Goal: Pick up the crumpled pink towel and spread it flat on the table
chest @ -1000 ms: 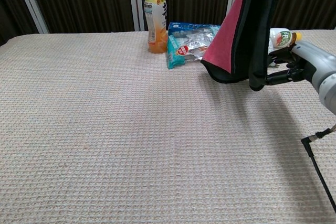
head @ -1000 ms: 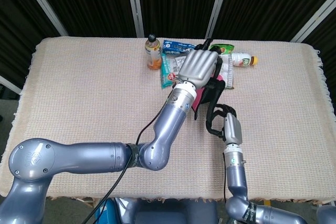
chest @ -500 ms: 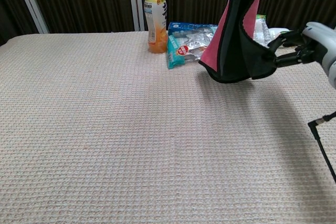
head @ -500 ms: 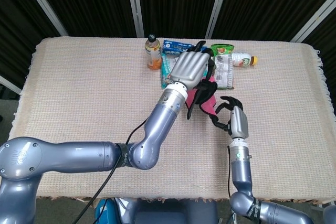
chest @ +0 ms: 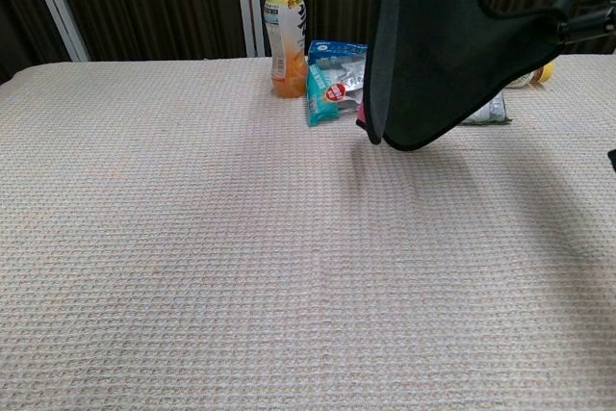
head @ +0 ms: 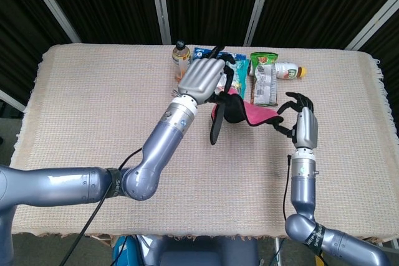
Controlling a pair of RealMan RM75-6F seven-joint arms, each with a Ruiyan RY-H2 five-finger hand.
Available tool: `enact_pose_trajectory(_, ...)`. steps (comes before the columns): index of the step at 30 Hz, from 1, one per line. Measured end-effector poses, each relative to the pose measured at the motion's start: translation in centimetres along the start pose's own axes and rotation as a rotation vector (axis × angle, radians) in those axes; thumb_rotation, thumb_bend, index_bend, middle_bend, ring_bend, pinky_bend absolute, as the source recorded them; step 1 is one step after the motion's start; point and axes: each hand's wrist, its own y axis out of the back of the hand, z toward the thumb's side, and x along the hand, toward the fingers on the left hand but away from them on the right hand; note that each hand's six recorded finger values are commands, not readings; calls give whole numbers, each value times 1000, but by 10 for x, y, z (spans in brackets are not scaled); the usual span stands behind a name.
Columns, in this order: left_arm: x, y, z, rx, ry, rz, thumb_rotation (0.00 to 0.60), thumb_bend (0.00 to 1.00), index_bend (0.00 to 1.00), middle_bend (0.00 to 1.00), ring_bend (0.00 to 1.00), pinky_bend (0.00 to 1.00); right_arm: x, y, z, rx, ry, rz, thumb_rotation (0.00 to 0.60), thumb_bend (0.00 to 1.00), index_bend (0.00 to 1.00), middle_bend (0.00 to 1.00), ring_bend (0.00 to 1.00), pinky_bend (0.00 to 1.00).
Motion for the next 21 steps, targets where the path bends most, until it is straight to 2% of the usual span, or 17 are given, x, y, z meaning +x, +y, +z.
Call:
enact_pose_trajectory(11, -19, -7, -54, -2, 60, -24, 600, 403, 717, 211, 42, 157, -6, 16, 20, 15, 45, -39, 600, 881, 813, 250, 124, 26)
enact_pose_trajectory(21, -32, -6, -96, -29, 106, -10, 600, 403, 708, 212, 42, 157, -1, 12, 34, 57, 83, -27, 600, 881, 814, 250, 123, 26)
